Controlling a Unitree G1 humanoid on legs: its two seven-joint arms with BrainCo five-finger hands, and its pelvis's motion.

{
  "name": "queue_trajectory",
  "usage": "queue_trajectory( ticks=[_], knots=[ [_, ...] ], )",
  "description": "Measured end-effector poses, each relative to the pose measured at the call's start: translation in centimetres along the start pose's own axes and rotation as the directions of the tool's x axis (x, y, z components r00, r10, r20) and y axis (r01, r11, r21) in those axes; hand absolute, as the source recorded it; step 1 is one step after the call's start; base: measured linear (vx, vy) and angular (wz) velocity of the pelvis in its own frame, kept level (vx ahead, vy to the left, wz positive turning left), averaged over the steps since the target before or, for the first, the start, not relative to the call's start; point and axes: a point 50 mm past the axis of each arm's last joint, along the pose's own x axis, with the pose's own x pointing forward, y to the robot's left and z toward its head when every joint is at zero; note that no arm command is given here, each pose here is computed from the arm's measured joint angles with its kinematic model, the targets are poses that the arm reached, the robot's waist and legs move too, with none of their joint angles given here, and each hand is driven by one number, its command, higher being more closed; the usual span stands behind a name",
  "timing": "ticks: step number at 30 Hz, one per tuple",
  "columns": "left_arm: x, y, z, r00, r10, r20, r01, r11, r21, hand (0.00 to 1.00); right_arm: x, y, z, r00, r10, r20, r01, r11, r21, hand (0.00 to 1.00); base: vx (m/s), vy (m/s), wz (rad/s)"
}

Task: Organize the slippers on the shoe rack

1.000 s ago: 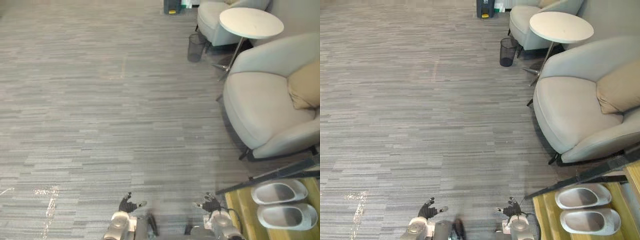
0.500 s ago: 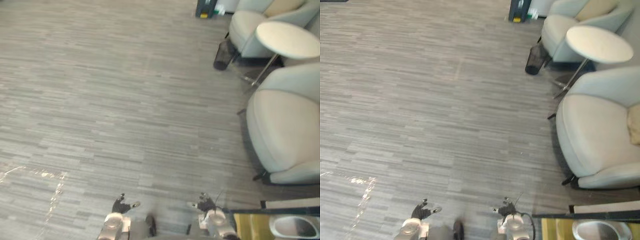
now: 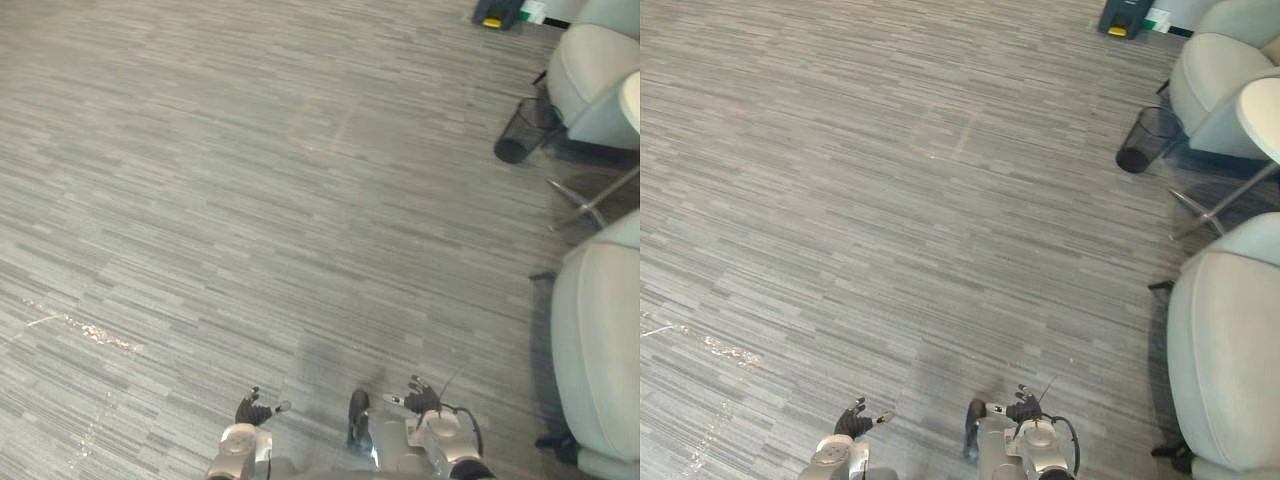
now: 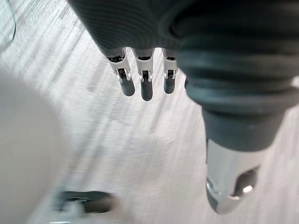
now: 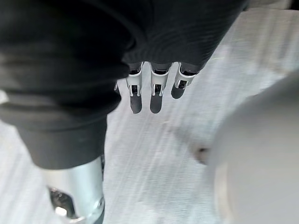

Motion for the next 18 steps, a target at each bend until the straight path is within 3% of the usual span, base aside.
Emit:
queue_trajectory(
  ticks=[7,11,18],
  knots=[
    [0.3,1.0,1.0,0.999,0.032,0.04,-0.031,0.999,-0.036,0.0,0.4,0.1,1.6,0.999,-0.003,0.038,0.004,1.0,-0.015,0.0,0.46,0.188,-0.25],
    [0.5,2.3,1.0,0.998,0.058,0.03,-0.058,0.998,-0.016,0.0,0.4,1.1,1.6,0.999,0.019,0.036,-0.018,1.0,-0.023,0.0,0.51,0.267,0.21],
    [0.2,1.9,-0.7,0.999,0.023,-0.032,-0.02,0.997,0.075,0.0,0.2,0.9,0.7,0.999,0.035,0.009,-0.035,0.999,-0.029,0.0,0.51,0.184,0.23]
  ],
)
